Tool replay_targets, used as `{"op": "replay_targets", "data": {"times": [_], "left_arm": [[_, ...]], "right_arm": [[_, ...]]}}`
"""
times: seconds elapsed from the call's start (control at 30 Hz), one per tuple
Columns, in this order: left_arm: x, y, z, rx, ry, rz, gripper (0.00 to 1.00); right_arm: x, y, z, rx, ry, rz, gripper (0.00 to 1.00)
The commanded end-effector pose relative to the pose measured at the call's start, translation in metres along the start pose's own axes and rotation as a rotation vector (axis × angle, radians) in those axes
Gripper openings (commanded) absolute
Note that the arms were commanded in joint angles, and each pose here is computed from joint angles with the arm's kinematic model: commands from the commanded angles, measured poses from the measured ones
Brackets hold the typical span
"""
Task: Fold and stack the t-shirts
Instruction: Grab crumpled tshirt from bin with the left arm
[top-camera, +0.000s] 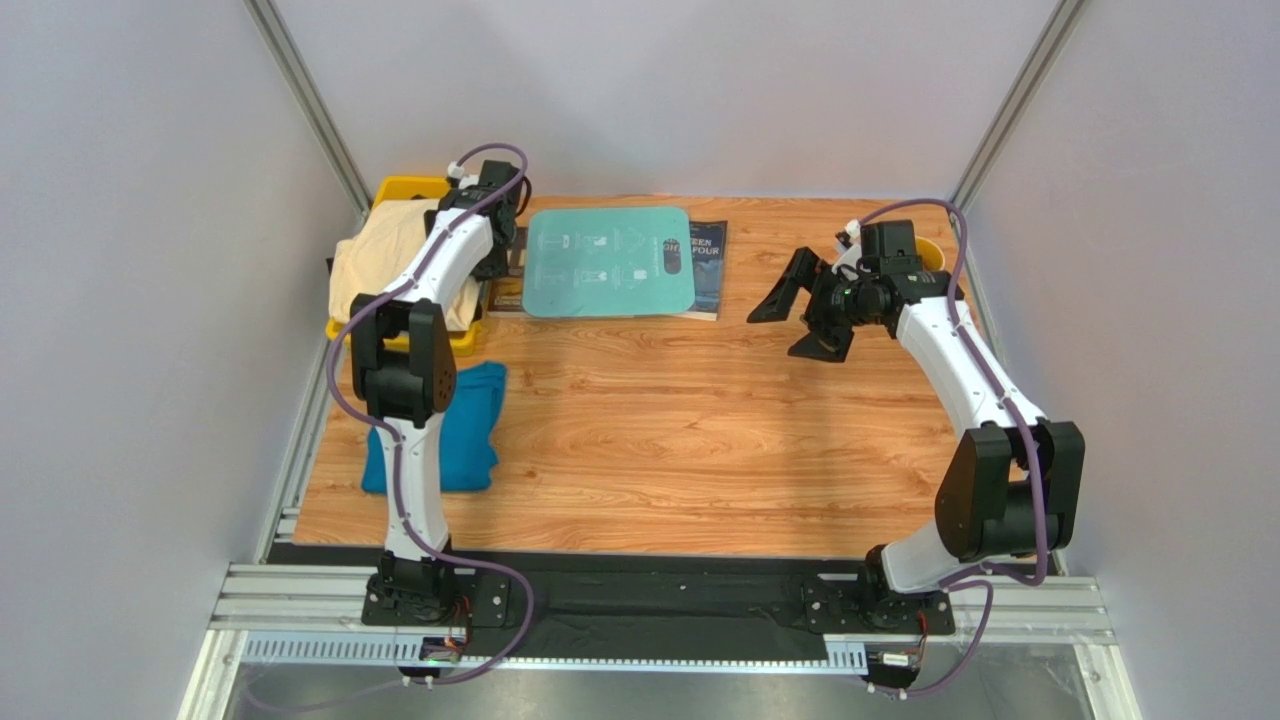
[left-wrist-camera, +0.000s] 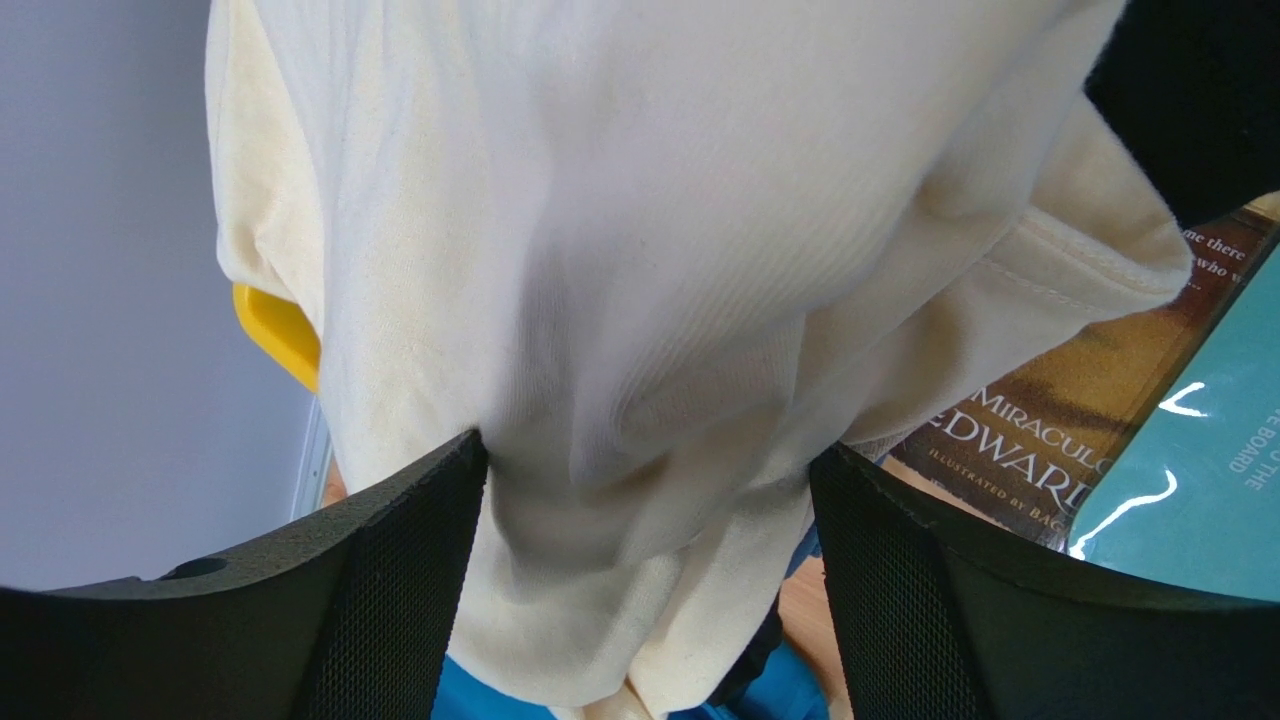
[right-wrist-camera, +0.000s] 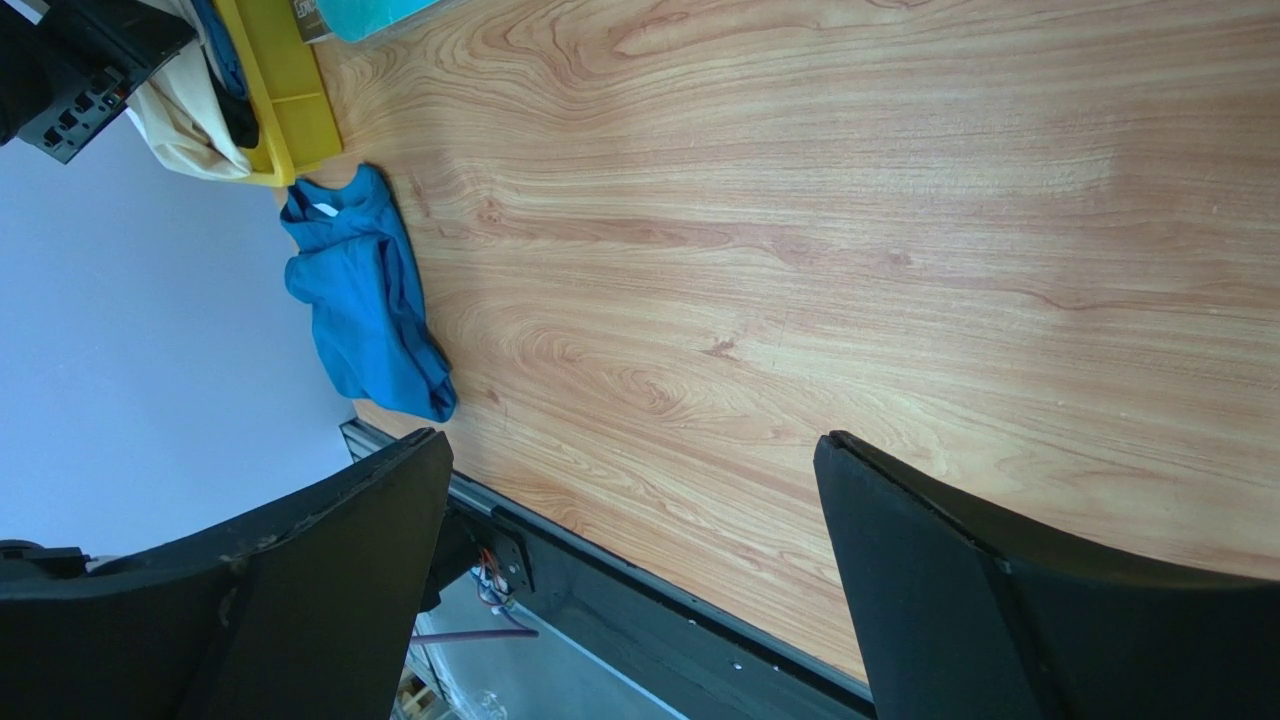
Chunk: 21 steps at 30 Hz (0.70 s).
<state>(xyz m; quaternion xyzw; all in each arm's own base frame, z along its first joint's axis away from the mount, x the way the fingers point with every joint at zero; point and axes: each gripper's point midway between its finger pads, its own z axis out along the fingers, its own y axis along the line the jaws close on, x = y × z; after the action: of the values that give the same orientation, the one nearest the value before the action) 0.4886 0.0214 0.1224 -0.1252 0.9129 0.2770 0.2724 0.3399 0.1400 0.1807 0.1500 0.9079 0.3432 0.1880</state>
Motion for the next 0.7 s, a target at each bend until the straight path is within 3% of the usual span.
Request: {"op": "replay_targets", "data": {"times": [0.0, 0.4, 0.67], "left_arm": [[-0.023, 0.023, -0.001, -0.028, -0.057, -0.063, 0.84], [-0.028, 0.053, 0.010, -0.096, -0.046, -0.109, 0.81], [-0.037, 0.061, 0.000, -0.032, -0.063, -0.151, 0.80]], "right_arm": [[-0.002, 0.009, -0.008, -0.029, -0.021, -0.002, 1.00], [-0.011, 0.013, -0.001, -0.039, -0.022, 0.001, 1.00], [-0.013, 0.018, 0.004, -0.051, -0.011, -0.002, 1.00]]}}
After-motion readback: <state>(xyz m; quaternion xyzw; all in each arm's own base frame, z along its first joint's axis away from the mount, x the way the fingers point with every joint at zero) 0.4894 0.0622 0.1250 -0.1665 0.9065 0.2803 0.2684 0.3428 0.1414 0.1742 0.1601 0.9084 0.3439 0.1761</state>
